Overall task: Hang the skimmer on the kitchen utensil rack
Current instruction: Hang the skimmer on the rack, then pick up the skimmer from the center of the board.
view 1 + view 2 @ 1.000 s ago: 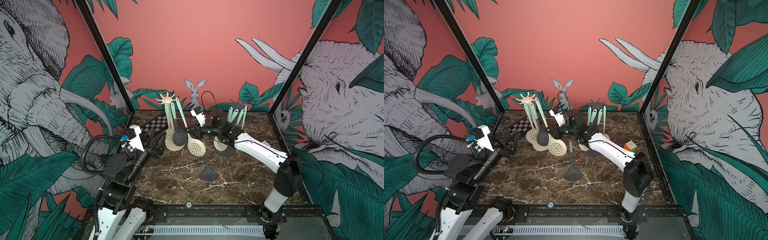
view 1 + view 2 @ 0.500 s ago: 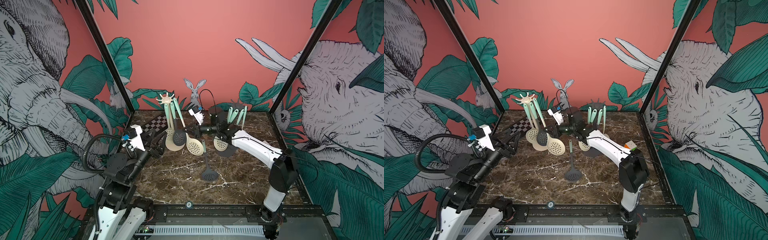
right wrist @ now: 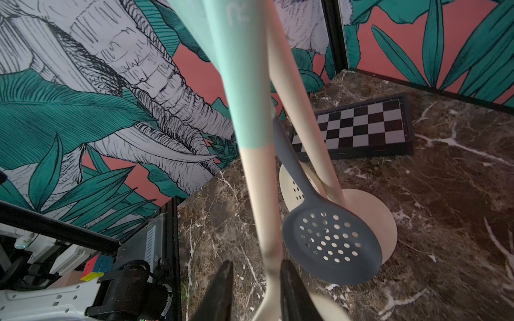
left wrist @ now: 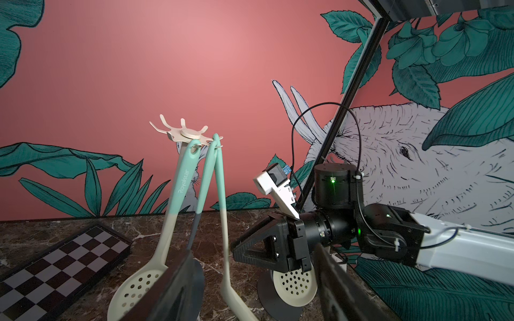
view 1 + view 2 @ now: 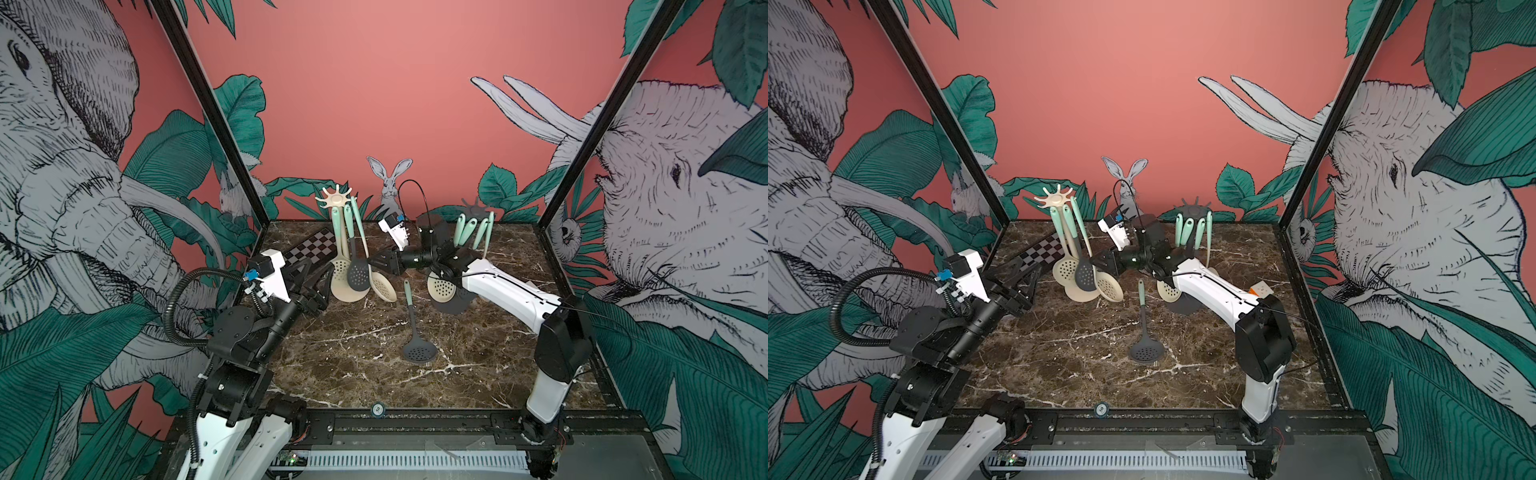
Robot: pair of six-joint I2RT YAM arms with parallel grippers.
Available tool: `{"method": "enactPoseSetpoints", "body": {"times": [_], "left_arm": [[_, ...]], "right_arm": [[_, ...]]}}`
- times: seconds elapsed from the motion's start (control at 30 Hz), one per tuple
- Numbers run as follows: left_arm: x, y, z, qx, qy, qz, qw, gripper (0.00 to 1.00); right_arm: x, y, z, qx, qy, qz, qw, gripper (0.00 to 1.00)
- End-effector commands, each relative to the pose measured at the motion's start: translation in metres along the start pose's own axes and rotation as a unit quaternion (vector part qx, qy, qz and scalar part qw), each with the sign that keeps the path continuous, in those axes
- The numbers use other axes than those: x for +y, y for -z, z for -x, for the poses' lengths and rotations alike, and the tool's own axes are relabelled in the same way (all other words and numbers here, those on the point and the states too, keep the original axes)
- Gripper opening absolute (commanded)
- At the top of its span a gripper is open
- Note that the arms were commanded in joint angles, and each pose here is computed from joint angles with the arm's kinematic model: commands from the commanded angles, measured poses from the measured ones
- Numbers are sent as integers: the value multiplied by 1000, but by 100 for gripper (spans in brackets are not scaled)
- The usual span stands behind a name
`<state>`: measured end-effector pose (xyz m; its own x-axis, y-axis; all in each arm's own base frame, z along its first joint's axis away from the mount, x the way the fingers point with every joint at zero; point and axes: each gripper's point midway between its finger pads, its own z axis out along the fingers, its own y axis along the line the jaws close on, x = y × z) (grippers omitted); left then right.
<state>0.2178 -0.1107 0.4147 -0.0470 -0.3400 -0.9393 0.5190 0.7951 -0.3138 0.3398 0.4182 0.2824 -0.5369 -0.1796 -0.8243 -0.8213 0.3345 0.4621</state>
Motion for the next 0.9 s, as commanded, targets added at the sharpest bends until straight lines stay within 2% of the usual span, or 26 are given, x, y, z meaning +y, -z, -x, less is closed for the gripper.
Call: {"method": "enactPoseSetpoints", "body": {"times": [0.0, 0.3, 0.43, 0.57, 0.67, 0.87], "left_arm": [[-1, -1, 0, -3, -2, -5, 1000, 70], [1, -1, -3, -1, -1, 0, 1000, 70], [4, -2, -4, 0, -2, 7, 1000, 69], [13, -4, -5, -4, 1, 27, 1000, 70], [24, -6, -6, -5, 9, 57, 998, 72], [44, -6, -9, -9, 22, 110, 994, 75]], "right_arm": [[-9, 2, 5, -8, 8, -24, 1000, 35], [-3, 12, 4, -12, 10, -31, 999, 36], [5, 29, -4, -9, 12, -44, 999, 37], [19, 52, -20, 3, 49, -81, 996, 37], [29, 68, -39, 27, 89, -114, 989, 37], [39, 89, -120, 119, 112, -151, 975, 38]]}}
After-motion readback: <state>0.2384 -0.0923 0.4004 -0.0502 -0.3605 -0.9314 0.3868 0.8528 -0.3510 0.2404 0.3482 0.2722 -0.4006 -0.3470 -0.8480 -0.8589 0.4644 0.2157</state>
